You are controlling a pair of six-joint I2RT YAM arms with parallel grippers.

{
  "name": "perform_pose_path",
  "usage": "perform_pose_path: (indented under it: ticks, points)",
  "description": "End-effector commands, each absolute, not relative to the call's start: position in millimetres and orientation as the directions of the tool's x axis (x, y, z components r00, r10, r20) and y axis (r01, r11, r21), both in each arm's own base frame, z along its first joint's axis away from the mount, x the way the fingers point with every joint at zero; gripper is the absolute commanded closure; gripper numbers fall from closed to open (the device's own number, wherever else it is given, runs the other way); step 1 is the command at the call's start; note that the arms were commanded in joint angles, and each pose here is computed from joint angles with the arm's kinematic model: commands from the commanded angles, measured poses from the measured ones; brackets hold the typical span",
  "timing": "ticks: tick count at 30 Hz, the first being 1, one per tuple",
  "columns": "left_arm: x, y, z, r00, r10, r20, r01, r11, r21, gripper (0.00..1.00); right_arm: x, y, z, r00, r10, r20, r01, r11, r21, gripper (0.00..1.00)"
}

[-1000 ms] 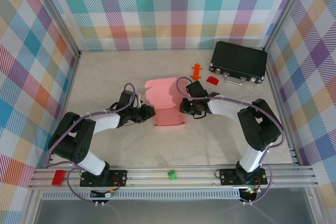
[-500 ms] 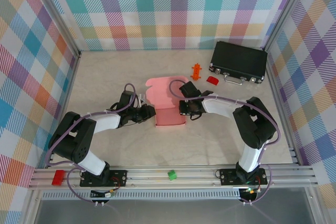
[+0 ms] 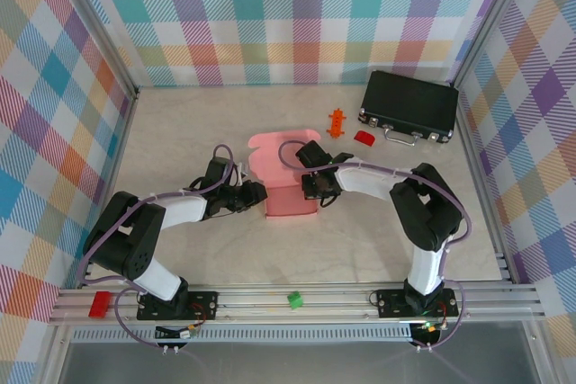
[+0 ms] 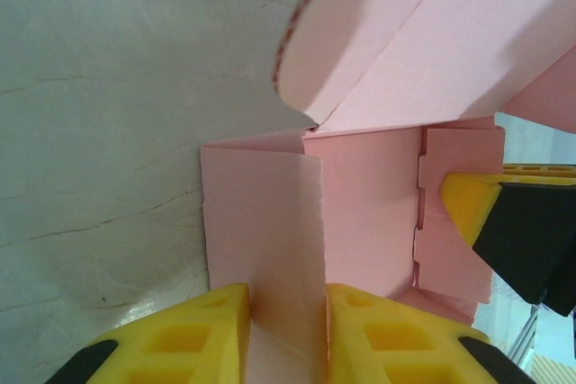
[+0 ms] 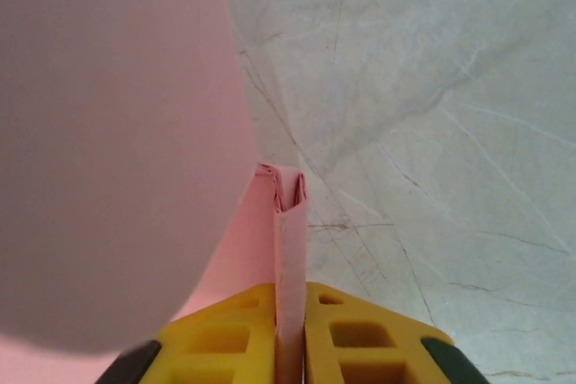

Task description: Fold the paper box

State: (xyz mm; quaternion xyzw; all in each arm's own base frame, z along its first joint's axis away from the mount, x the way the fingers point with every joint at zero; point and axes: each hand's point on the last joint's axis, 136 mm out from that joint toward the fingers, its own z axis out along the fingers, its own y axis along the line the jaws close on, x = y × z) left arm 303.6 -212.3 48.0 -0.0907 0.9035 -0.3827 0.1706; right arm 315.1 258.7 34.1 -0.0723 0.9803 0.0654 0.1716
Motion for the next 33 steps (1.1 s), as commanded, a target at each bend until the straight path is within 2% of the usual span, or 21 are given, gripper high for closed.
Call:
perform_pose_path:
  ticks: [1, 23, 33]
  points:
    - [293.6, -210.2, 37.1, -0.935, -0.275, -0.224, -0.042, 0.714, -0.699, 0.73, 305.7, 249.8, 23.3, -0.937, -0.186, -0.297, -0.193, 0.981, -0.005, 0.87]
    - [293.8, -208.3, 36.2, -0.933, -0.279, -0.227, -0.048, 0.721, -0.691, 0.73, 303.4, 231.2, 12.8, -0.927, -0.301, -0.222, -0.232, 0.928, -0.291, 0.90]
    - [295.9, -208.4, 37.3, -0.931, -0.282, -0.230, -0.049, 0.722, -0.690, 0.73, 300.9, 223.8, 5.2, -0.930, -0.318, -0.184, -0.235, 0.900, -0.367, 0.90]
